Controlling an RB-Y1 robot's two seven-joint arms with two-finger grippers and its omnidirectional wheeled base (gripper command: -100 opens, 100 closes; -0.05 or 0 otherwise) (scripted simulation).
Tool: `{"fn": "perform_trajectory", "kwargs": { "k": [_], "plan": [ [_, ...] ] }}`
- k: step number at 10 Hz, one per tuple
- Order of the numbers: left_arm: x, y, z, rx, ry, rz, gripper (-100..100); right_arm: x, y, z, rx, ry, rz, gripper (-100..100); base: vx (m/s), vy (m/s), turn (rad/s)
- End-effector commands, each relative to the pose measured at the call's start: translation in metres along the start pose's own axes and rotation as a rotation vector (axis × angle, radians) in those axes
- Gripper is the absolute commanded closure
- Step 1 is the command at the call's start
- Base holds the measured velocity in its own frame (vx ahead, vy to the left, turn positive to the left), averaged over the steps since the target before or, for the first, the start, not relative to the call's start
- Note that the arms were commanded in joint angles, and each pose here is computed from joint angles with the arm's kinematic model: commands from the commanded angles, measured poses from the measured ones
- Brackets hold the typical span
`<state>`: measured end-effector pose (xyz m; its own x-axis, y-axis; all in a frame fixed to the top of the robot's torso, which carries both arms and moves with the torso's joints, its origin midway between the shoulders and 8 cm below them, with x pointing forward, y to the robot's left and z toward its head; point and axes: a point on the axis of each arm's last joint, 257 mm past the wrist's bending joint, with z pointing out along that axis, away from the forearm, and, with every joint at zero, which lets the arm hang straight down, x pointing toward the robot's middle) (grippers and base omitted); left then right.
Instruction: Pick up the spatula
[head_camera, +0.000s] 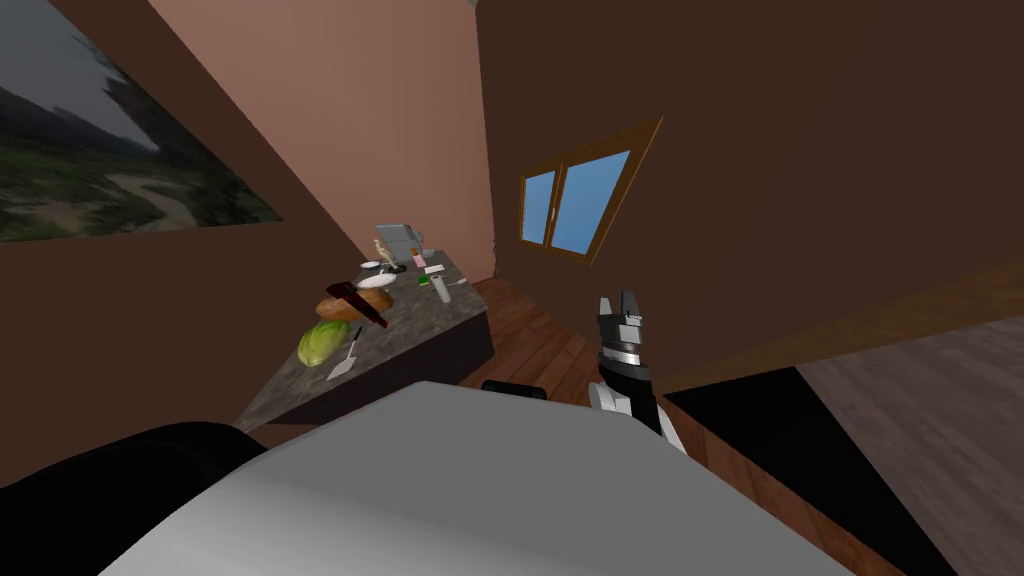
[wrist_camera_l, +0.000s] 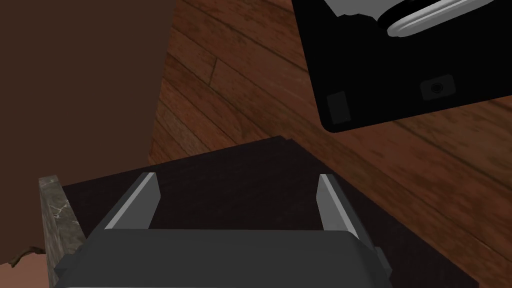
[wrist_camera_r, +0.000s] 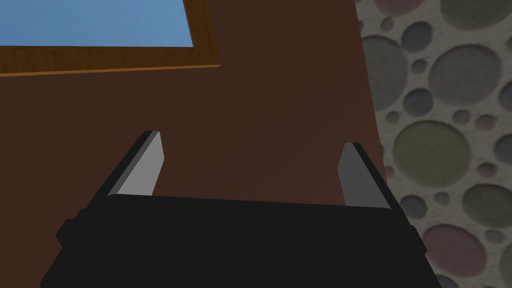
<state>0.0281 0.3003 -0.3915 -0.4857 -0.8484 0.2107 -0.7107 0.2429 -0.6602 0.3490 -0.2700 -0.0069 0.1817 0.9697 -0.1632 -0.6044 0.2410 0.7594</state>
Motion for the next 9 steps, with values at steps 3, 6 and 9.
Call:
{"fn": "perform_trajectory", "kwargs": {
  "k": [3,6,9],
  "plan": [
    [-0.020,0.043,-0.035,-0.139,-0.022,0.001,-100,0.000,0.000,0.000,0.000,0.000,0.000,0,0.046,0.051,-0.151],
    [-0.042,0.085,-0.082,-0.292,-0.059,-0.013,-100,0.000,0.000,0.000,0.000,0.000,0.000,0,0.032,0.062,-0.186],
    [-0.064,0.116,-0.129,-0.427,-0.098,-0.021,-100,0.000,0.000,0.000,0.000,0.000,0.000,0,0.031,0.069,-0.209]
  ]
}}
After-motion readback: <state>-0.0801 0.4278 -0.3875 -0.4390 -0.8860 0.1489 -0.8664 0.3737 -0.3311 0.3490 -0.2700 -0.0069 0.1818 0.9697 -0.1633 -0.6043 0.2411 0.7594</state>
